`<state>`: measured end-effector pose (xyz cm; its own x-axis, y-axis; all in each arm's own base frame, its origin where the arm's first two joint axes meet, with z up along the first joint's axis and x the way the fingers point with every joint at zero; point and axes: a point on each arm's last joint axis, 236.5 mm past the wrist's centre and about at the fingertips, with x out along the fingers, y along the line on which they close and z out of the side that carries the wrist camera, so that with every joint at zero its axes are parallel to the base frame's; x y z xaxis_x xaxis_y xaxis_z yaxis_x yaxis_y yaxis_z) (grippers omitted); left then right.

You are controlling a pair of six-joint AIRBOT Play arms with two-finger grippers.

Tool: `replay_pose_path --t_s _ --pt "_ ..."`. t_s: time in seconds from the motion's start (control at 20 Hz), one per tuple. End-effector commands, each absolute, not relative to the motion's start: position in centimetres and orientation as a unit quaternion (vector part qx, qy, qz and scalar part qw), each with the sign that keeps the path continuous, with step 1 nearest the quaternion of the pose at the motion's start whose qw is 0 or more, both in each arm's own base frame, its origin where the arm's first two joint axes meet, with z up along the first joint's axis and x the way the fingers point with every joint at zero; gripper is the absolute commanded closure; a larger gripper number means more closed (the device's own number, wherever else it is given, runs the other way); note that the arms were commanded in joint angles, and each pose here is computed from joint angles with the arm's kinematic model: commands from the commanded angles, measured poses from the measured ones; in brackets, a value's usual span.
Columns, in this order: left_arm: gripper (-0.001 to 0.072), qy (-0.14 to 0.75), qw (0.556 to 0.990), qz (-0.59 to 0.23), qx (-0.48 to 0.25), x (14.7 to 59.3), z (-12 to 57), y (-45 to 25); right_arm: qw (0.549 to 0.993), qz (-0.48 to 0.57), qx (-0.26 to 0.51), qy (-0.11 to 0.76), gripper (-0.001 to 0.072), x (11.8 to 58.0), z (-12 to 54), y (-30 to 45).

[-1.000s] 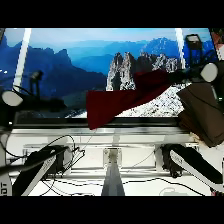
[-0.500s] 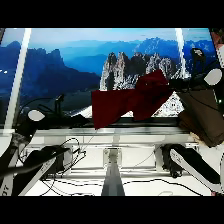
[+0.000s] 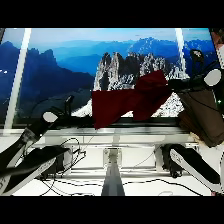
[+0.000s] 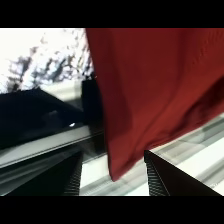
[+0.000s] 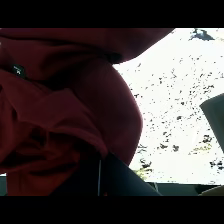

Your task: Fold the clothes and pants, and hang the long-sleeved shirts on hangers.

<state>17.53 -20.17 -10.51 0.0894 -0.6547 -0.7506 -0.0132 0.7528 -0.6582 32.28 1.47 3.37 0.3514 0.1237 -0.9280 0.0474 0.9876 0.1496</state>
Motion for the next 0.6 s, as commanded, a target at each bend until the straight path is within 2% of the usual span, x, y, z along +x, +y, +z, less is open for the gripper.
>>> replay_pose_path --t_s 0.0,0.1,0.15,0.25,0.3,0.45,0.55 --pt "0.0286 0.67 0.653 -0.227 -0.27 15.9 -12.6 -21.1 0.819 0.023 0.076 0.568 0.0699 32.3 3.4 1.5" --pt "0.0288 0.666 0.645 -0.235 -0.292 16.1 -12.5 -22.2 0.819 0.023 0.076 0.568 0.0699 32.3 3.4 1.5" --pt "0.0337 0.653 0.648 -0.244 -0.308 16.7 -12.0 -22.8 0.819 0.023 0.076 0.568 0.0699 32.3 3.4 1.5" --pt "0.0654 0.631 0.656 -0.267 -0.317 17.6 -11.1 -23.6 0.819 0.023 0.076 0.568 0.0699 32.3 3.4 1.5" --pt "0.0696 0.626 0.653 -0.284 -0.319 17.5 -10.5 -24.1 0.82 0.024 0.077 0.567 0.0699 32.3 3.5 1.5" --pt "0.0698 0.596 0.639 -0.387 -0.295 17.7 -6.4 -26.1 0.825 0.025 0.077 0.559 0.0699 32.4 4.2 1.6" --pt "0.0698 0.551 0.652 -0.427 -0.297 20.7 -2.0 -26.7 0.845 0.027 0.074 0.529 0.0699 33.3 7.0 1.5"
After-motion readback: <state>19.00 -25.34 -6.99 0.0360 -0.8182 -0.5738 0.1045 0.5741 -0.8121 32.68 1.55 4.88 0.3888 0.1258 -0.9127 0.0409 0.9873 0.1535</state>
